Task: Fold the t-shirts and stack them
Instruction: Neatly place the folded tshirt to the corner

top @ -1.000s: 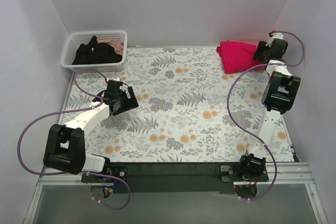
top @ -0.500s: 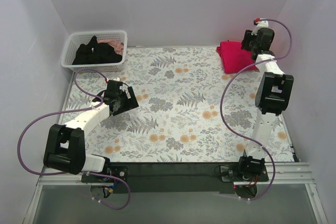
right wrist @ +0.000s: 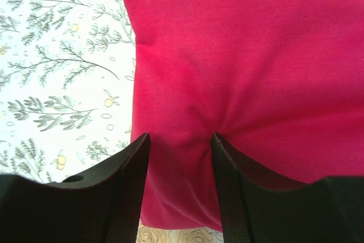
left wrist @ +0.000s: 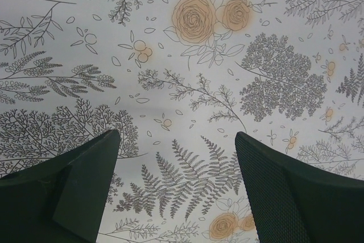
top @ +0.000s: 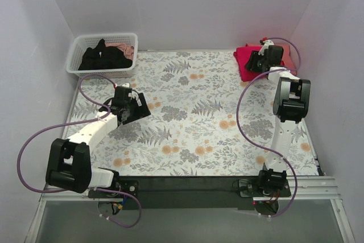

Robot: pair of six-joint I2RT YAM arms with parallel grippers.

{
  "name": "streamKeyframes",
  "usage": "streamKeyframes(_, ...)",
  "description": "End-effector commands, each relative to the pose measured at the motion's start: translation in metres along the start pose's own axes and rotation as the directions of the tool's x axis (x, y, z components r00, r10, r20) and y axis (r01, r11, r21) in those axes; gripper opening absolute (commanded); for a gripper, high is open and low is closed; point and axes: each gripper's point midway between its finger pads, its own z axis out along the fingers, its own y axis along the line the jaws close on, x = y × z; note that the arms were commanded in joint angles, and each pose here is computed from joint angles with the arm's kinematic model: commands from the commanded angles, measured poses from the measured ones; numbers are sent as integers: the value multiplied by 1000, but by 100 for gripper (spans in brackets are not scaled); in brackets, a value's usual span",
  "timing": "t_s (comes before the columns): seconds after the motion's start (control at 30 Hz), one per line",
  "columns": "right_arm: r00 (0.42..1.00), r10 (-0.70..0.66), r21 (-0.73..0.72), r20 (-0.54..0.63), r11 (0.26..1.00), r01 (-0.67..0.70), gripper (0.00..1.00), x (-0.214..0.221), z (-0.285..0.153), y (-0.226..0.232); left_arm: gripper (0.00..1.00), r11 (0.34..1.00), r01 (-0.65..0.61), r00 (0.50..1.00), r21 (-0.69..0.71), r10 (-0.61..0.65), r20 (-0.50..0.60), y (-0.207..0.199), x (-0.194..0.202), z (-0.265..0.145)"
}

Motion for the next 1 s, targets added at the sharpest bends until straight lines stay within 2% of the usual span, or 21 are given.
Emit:
streamKeyframes(0.0,997,63,-105,-35,992,-66,53,5,-6,28,82,998,-11,998,62,7,58,-12,-14,-15)
streamKeyframes(0.17,998,50,-127,-41,990,-55,54,-5,-16,42,82,996,-10,996,91,2,87,-17,-19,-24)
streamKeyframes(0.3,998,55,-66,34,996,-52,58,-37,-45,38,81,994,-12,994,111,0,107,-21,-23,-29)
streamKeyframes(0.37,995,88,-50,47,995,-86,60,-39,-55,33,81,993,-14,993,120,0,119,-23,-25,-33)
streamKeyframes(0.47,981,147,-23,130,989,-145,63,-60,-76,22,81,992,-15,992,125,-1,127,-23,-26,-35)
streamKeyframes(0.67,945,261,53,195,960,-276,64,-51,-105,-7,81,990,-16,991,138,-3,136,-26,-27,-39)
streamKeyframes(0.87,913,376,45,158,921,-387,60,-23,-103,-19,81,991,-13,990,136,-5,137,-25,-27,-39)
streamKeyframes(0.97,857,479,54,190,867,-496,60,-11,-104,-36,81,991,-14,991,134,-4,135,-25,-27,-38)
